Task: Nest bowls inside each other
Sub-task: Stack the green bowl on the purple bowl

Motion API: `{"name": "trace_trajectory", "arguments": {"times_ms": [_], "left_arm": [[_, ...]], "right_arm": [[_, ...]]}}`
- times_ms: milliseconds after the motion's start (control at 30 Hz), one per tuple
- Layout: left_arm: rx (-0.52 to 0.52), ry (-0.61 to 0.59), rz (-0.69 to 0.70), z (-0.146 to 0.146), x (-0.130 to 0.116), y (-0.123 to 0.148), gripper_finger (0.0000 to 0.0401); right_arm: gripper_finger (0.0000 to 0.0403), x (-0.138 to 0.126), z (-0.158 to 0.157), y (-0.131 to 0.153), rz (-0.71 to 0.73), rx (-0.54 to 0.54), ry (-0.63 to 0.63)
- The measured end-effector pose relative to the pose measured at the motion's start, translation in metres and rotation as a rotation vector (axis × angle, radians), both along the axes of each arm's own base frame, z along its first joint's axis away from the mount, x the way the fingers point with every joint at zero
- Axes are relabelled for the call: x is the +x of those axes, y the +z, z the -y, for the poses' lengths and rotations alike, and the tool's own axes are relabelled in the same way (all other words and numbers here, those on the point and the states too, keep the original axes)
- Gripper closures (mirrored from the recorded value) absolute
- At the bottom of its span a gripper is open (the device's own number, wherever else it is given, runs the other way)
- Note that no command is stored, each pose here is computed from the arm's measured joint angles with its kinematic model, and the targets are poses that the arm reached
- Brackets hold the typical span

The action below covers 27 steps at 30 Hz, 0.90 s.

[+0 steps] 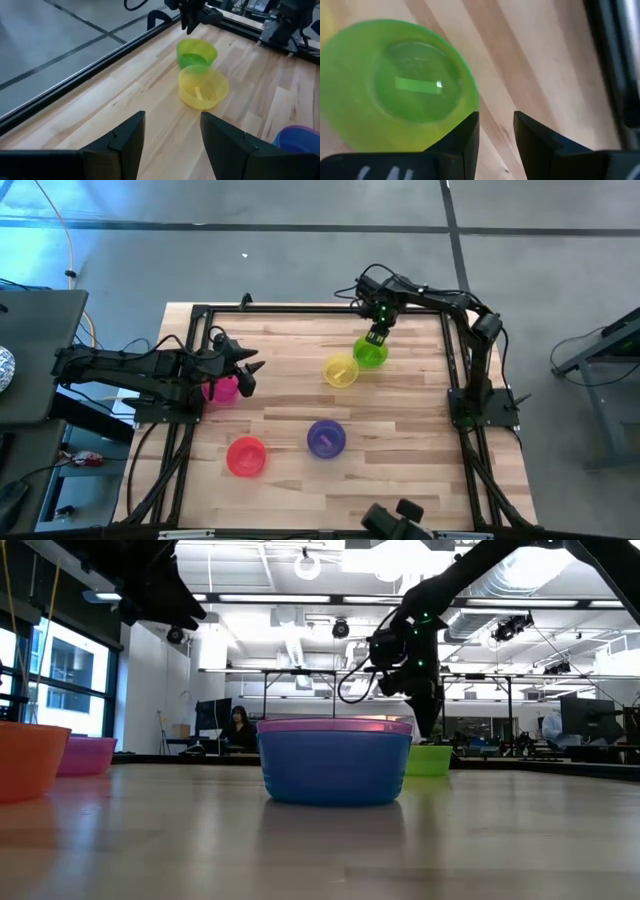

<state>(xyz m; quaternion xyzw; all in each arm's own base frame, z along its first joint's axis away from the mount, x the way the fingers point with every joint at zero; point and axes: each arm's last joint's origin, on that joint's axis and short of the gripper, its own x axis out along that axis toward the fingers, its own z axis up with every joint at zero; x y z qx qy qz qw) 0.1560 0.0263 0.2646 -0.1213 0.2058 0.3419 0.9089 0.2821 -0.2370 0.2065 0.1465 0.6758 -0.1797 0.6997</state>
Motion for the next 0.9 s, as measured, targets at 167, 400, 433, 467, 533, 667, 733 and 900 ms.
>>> {"name": "trace_trajectory", "arguments": {"times_ms": [167,400,433,467,533,667,733,900], "left_arm": [[0.002,0.009,0.002,0.000,0.000,0.000,0.0220],[0.004,0.017,0.003,0.000,0.000,0.000,0.0220],[0.004,0.017,0.003,0.000,0.000,0.000,0.0220],[0.004,0.017,0.003,0.000,0.000,0.000,0.0220],[0.004,0.017,0.003,0.000,0.000,0.000,0.0220],[0.004,0.017,0.004,0.000,0.000,0.000,0.0220],[0.004,0.018,0.003,0.000,0.000,0.000,0.0220],[0.004,0.017,0.003,0.000,0.000,0.000,0.0220]], "right_arm": [[0.0289,0.000,0.001,0.000,0.027,0.018,0.025],[0.0289,0.000,0.001,0.000,0.034,0.026,0.035],[0.0289,0.000,0.001,0.000,0.034,0.026,0.036],[0.0289,0.000,0.001,0.000,0.035,0.025,0.036],[0.0289,0.000,0.001,0.000,0.036,0.024,0.035],[0.0289,0.001,0.002,-0.007,0.010,0.049,0.030],[0.0289,0.001,0.002,-0.012,-0.006,0.061,0.026],[0.0290,0.004,0.004,-0.013,0.010,0.039,0.004]]}}
